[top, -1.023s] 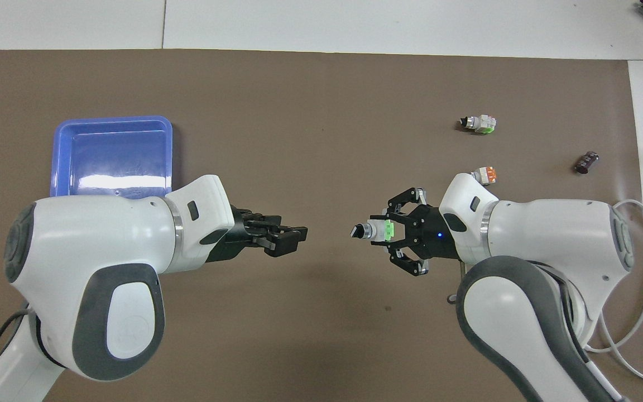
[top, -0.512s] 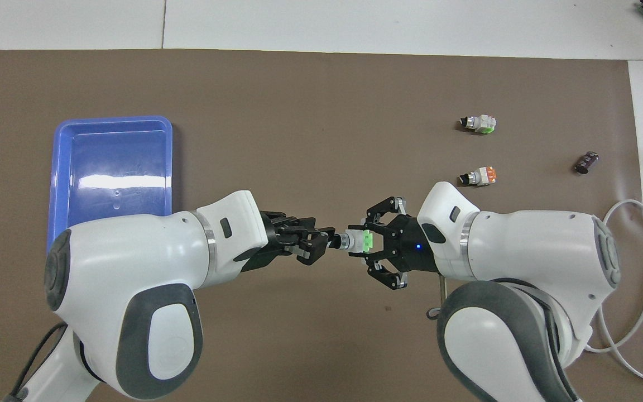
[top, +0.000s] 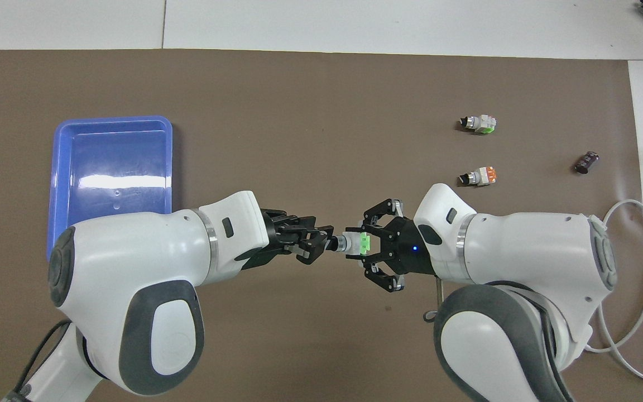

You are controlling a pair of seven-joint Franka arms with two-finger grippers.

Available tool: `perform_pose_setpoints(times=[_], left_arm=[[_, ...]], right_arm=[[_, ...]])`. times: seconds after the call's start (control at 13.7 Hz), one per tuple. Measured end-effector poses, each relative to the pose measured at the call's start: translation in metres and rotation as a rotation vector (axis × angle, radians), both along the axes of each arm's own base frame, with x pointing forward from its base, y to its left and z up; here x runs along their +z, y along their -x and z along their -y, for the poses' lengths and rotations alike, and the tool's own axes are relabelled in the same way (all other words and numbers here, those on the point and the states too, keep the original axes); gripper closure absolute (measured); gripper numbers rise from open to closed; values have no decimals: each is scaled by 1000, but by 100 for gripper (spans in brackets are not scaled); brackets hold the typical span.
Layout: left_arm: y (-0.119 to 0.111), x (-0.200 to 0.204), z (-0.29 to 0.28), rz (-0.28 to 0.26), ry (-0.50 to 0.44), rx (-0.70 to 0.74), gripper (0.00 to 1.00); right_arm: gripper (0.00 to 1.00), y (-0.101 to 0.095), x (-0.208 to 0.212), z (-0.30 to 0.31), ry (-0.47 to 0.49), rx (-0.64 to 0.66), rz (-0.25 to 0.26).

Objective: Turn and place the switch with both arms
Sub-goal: 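Close the left gripper on the switch held by the right gripper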

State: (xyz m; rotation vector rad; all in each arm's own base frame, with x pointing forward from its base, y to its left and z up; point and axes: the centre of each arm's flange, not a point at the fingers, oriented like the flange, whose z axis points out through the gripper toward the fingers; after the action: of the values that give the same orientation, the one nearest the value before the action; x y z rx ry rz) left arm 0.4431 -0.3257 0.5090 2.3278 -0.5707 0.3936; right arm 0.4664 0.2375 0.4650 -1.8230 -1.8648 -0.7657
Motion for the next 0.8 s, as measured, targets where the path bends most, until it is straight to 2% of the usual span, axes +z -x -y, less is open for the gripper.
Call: perform_pose_setpoints(times=[0.29, 0.51, 0.8], left_arm=[[6, 0, 4, 23, -9, -97, 62], [15, -5, 11, 3, -17, -158, 64], [17, -8, 12, -4, -20, -171, 66]], right_arm=[[59, 3, -3, -1, 2, 11, -16], [59, 1, 2, -2, -4, 9, -5], [59, 1, 5, -3, -6, 10, 1]])
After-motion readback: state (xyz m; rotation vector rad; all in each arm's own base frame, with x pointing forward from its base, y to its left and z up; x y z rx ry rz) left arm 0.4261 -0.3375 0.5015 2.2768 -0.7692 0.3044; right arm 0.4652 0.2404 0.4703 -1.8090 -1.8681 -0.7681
